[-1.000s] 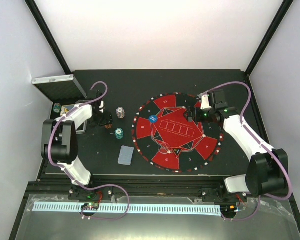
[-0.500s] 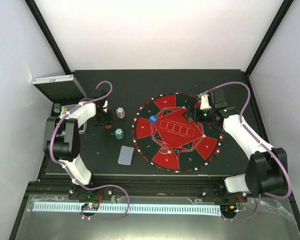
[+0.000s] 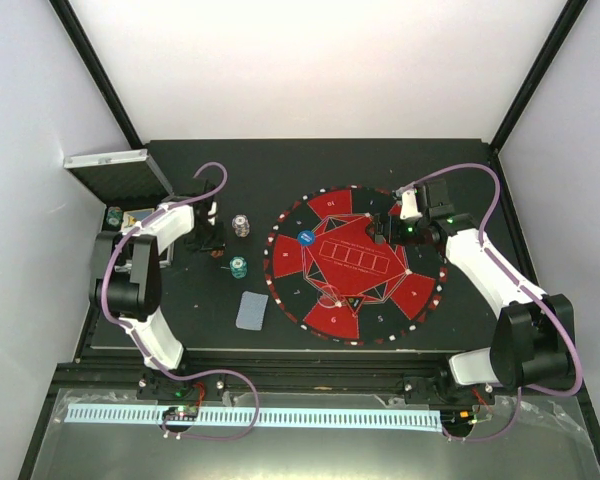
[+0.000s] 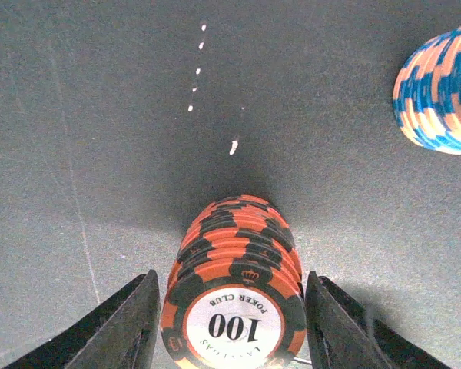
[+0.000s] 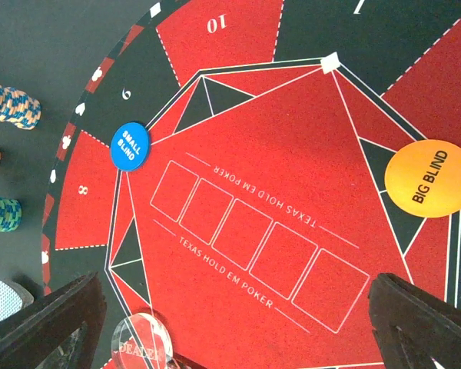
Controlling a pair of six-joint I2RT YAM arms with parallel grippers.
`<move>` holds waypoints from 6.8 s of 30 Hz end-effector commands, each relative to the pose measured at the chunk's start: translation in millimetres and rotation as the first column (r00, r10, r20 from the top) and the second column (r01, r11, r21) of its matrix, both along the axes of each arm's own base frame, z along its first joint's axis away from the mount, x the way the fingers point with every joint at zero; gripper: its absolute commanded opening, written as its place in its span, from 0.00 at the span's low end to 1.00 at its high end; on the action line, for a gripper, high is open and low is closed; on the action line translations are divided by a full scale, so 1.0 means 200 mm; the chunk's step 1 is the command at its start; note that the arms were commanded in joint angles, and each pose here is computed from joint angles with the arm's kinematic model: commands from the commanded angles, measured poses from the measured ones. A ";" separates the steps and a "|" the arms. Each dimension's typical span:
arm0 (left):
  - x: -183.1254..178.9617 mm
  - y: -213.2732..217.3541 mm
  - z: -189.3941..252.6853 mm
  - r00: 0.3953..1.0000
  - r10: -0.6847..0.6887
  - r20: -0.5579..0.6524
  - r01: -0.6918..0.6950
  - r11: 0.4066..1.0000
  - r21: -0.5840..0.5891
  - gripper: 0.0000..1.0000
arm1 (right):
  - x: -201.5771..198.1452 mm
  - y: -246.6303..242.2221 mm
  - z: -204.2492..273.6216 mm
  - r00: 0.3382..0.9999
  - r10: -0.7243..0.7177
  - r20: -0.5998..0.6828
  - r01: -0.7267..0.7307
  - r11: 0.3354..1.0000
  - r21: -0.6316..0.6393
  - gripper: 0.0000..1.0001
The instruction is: Distribute texas hold em gaming equipment
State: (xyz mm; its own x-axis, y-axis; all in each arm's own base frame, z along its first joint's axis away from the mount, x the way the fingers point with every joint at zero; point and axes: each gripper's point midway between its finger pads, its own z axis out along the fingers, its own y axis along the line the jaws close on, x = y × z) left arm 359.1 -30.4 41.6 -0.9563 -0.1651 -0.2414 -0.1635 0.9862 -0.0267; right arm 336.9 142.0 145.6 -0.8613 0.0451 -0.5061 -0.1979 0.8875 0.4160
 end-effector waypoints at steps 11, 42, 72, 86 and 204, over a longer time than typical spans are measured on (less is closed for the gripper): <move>0.04 0.00 0.05 1.000 -0.007 0.019 0.007 1.000 0.017 0.43 | -0.01 0.02 -0.01 1.000 0.006 0.004 -0.006 1.000 0.009 0.94; -0.75 -0.99 0.37 0.864 -0.496 0.087 0.503 0.859 -0.098 0.36 | -0.01 -0.22 0.12 0.980 -0.162 0.119 0.180 0.971 -0.158 0.95; -0.88 -1.47 -0.07 0.782 -0.624 -0.002 0.623 0.781 -0.041 0.37 | -0.09 -0.46 0.11 0.932 -0.317 0.175 0.357 0.883 -0.305 0.97; -0.85 -1.43 -0.03 0.792 -0.610 0.024 0.610 0.792 -0.033 0.67 | -0.10 -0.47 0.14 0.927 -0.321 0.192 0.367 0.879 -0.304 0.97; 0.24 -0.97 0.30 0.951 -0.283 0.124 0.298 0.946 -0.129 0.35 | -0.08 -0.43 0.19 0.931 -0.305 0.198 0.350 0.902 -0.253 0.98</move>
